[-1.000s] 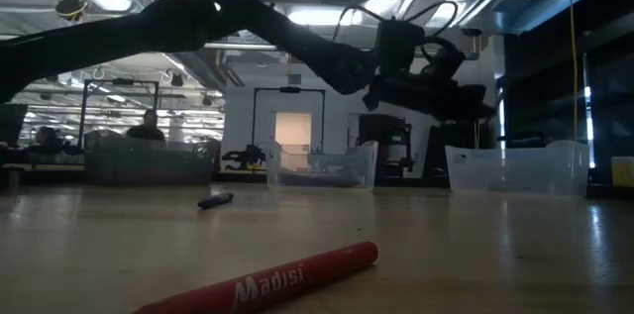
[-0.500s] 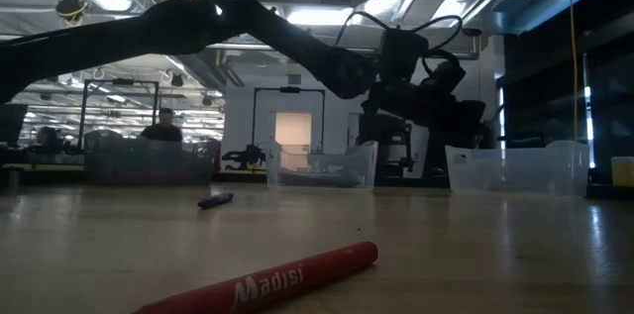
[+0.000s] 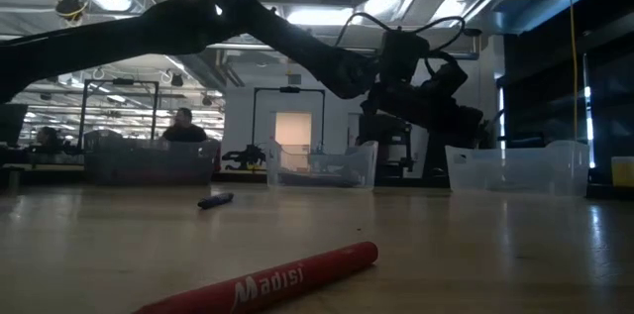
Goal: Sort crayons/erasers/pens/pencils in bins
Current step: Put the gray crayon into the right transparent bin, then put the blue crayon into the right transparent bin
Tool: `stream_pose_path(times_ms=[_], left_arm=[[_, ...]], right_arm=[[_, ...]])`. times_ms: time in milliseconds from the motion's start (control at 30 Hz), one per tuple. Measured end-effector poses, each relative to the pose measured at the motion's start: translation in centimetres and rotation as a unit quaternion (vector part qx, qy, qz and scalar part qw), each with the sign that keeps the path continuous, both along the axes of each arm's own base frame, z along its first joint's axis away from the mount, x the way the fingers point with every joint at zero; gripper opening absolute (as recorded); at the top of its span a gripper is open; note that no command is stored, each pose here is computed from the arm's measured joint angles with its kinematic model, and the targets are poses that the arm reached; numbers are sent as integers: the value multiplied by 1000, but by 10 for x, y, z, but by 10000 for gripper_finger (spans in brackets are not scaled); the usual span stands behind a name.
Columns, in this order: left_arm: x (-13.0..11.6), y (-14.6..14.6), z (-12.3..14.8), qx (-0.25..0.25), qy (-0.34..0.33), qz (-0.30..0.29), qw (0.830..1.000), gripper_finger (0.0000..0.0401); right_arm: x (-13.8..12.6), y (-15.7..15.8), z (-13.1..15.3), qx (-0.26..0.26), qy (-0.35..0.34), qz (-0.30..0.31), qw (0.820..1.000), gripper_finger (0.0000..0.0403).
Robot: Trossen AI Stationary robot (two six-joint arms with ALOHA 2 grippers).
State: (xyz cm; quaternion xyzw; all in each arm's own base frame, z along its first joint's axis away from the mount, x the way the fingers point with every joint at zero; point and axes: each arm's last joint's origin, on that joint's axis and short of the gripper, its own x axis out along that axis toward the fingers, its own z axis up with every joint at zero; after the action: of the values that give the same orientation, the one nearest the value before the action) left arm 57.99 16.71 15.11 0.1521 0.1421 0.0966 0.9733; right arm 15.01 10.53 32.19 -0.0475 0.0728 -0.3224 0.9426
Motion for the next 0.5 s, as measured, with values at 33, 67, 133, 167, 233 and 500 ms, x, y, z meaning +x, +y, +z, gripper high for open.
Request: stream_pose_path(times_ms=[33,67,133,167,233,500], left_arm=[[0,0,0,0,0,1,1000,24],[0,1,0,1,0,3,1000,29],[0,2,0,2,-1,7,1000,42],[-1,3,0,1,0,8,1000,49],[-1,4,0,1,2,9,1000,63],[-1,-6,-2,3,33,29,999,110]], right_arm=[[0,0,0,1,1,2,1000,135],[0,0,0,1,1,2,1000,135],[0,0,0,1,1,2,1000,135],[0,0,0,1,1,2,1000,135],[0,0,0,1,1,2,1000,135],[0,0,0,0,2,2,1000,135]])
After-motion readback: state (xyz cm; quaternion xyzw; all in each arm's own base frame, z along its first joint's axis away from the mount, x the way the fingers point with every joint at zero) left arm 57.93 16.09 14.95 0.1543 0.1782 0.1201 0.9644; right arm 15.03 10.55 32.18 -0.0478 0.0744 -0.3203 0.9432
